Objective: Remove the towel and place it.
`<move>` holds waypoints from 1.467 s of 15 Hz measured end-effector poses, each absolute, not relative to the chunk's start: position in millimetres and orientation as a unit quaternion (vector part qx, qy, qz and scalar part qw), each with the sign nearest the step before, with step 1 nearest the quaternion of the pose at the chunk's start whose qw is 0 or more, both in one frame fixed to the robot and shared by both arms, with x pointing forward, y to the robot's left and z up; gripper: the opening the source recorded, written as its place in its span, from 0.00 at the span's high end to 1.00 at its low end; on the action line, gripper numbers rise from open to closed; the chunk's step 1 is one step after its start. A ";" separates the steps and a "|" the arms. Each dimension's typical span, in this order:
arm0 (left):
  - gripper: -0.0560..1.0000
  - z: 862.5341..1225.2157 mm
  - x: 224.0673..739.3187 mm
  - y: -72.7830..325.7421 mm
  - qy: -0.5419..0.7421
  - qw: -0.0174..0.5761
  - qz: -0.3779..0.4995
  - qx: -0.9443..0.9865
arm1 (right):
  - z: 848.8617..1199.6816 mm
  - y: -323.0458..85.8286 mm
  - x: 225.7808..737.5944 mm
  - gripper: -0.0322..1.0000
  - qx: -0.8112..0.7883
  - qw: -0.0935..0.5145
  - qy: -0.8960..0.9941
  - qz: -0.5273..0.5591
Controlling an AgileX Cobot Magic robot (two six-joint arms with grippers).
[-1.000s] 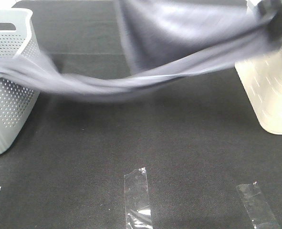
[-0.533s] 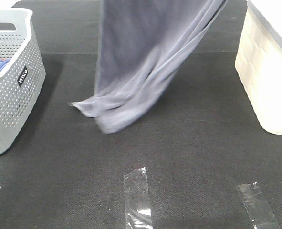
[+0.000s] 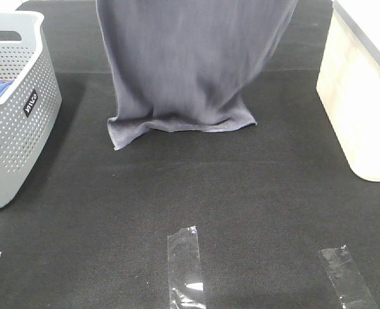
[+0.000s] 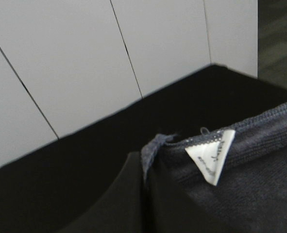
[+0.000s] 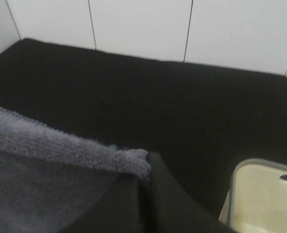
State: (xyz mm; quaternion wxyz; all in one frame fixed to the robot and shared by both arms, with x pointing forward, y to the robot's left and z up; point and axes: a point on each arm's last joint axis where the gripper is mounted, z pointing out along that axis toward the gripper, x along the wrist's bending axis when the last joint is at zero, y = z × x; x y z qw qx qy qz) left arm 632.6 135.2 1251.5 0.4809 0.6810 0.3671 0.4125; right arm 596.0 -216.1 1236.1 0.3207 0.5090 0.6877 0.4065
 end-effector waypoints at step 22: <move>0.95 1158.8 751.1 143.2 0.319 0.510 0.523 0.604 | 1182.0 -202.3 686.5 0.97 0.445 0.428 0.667 0.417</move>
